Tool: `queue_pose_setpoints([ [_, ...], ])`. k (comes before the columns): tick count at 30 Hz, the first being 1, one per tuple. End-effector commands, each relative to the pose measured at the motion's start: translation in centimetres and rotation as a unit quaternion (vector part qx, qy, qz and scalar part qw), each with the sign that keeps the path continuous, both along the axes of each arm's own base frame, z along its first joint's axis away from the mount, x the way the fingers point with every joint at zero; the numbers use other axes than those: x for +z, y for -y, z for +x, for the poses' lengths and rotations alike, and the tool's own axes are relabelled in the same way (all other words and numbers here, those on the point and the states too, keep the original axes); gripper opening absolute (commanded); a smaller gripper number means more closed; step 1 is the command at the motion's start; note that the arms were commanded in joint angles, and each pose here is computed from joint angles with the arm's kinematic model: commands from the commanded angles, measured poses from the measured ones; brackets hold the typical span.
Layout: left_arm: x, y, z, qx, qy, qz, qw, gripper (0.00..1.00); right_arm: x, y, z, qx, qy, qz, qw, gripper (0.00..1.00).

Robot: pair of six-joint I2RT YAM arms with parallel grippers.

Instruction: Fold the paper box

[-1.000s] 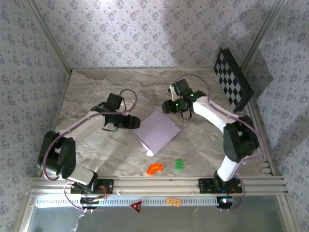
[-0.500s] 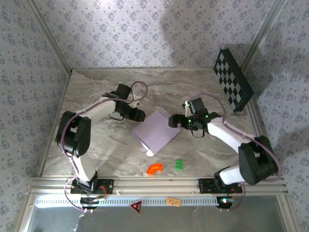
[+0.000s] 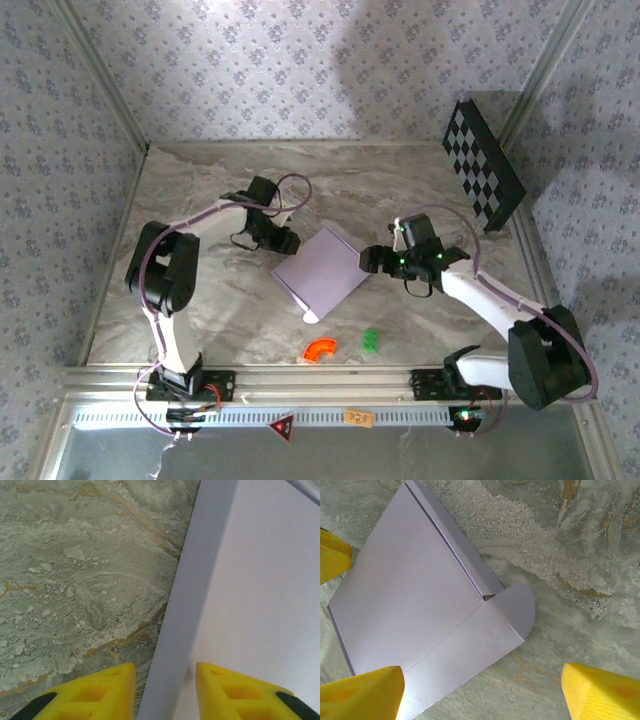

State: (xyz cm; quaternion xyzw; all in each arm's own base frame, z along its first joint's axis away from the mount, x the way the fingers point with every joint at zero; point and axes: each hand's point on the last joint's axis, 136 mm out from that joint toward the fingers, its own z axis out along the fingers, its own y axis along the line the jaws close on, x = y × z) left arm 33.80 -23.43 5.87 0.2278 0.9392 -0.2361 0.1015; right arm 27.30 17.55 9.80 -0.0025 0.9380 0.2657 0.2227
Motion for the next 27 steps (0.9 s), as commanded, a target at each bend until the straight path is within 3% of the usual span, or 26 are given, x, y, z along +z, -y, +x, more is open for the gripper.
queue_pose_setpoints([
  [1,0.3,0.4,0.3,-0.012,0.003,0.002,1.0,0.35,-0.6,0.7,-1.0,-0.014,-0.015,-0.009,1.0,0.82],
  [11,-1.0,-0.3,0.2,-0.007,-0.003,0.025,1.0,0.3,-0.6,0.1,-1.4,-0.024,-0.024,0.008,0.999,0.8],
  [18,-1.7,-0.9,0.2,-0.003,-0.007,0.042,0.999,0.29,-0.3,-2.7,-1.9,-0.035,-0.049,0.089,0.994,0.83],
  [27,-2.2,-1.0,0.1,0.0,-0.014,0.048,0.999,0.29,-0.7,-6.1,-1.5,-0.031,-0.068,0.145,0.987,0.88],
])
